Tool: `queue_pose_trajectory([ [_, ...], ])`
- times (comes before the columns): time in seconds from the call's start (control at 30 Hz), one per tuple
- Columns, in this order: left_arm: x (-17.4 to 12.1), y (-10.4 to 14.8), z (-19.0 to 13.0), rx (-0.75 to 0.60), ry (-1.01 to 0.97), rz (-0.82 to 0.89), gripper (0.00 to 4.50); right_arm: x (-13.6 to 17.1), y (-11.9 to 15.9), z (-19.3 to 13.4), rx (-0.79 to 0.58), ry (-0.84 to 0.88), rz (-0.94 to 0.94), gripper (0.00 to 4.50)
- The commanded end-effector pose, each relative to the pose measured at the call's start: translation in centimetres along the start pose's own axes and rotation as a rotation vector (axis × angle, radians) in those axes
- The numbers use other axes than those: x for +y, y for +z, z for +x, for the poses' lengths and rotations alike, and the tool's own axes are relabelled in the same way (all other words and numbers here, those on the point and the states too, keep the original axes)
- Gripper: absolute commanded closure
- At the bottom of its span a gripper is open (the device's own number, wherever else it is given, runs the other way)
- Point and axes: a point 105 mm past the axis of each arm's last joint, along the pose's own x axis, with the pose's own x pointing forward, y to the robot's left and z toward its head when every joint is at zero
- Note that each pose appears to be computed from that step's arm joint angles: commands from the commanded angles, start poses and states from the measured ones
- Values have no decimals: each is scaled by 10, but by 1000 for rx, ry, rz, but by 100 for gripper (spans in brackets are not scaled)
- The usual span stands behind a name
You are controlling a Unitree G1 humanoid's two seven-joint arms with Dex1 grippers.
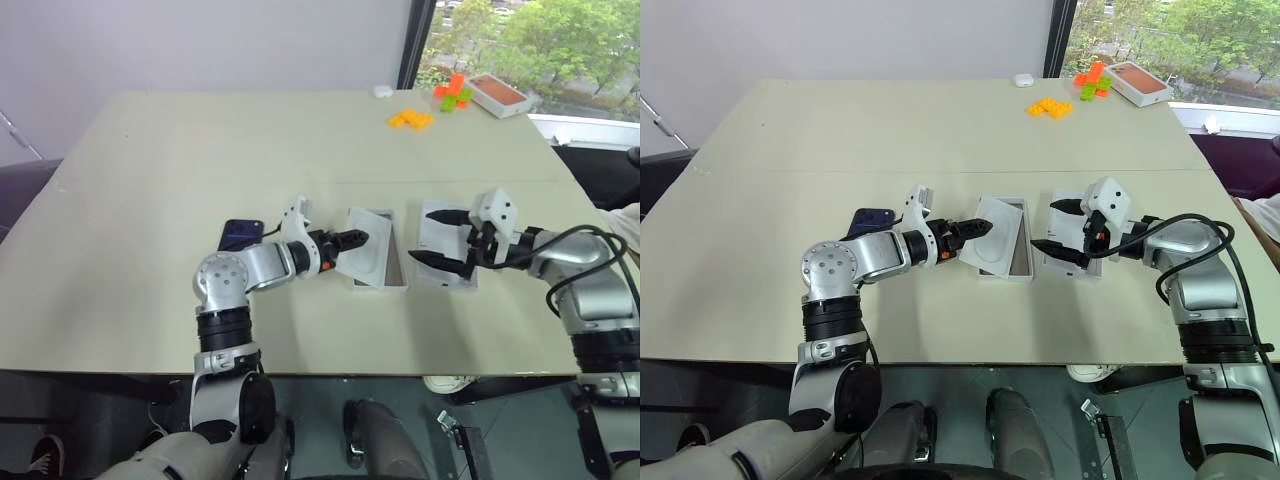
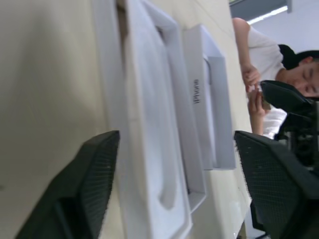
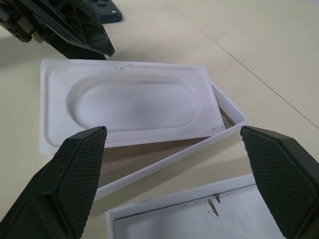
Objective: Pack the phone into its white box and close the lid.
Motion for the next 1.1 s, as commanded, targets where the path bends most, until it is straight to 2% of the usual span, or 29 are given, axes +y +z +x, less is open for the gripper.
queue_pose_trajectory([
  [0.03, -11, 23, -15, -88, -39, 153, 63, -2, 14, 4, -41, -4, 7, 0],
  [0.3, -2, 67, -57, -272, -59, 352, 63, 8, 35, 28, -87, 5, 48, 0],
  [0.33, 1, 73, -62, -294, -53, 378, 59, 7, 39, 32, -102, -8, 54, 25],
  [0.4, 2, 78, -72, -306, -64, 427, 57, 6, 48, 39, -133, -30, 46, 85],
  [0.47, 1, 79, -82, -311, -71, 540, 57, 8, 55, 47, -145, -51, 30, 193],
  [0.53, 9, 75, -91, -274, -60, 612, 57, 11, 49, 56, -87, -69, 0, 289],
  [0.57, 11, 73, -98, -273, -66, 685, 57, 12, 44, 61, -52, -74, -8, 355],
  [0.63, 17, 69, -111, -248, -75, 757, 57, 14, 34, 69, 25, -83, -38, 448],
  [0.77, 30, 59, -129, -189, -58, 962, 57, 23, 20, 76, 132, -54, -74, 448],
  [0.87, 34, 57, -137, -189, -60, 1039, 57, 36, 10, 80, 205, 9, -100, 448],
  [0.97, 33, 58, -137, -215, -73, 1033, 57, 40, 10, 83, 233, 45, -118, 448],
  [1.1, 31, 63, -132, -245, -59, 1035, 57, 42, 2, 77, 336, 112, -222, 448],
])
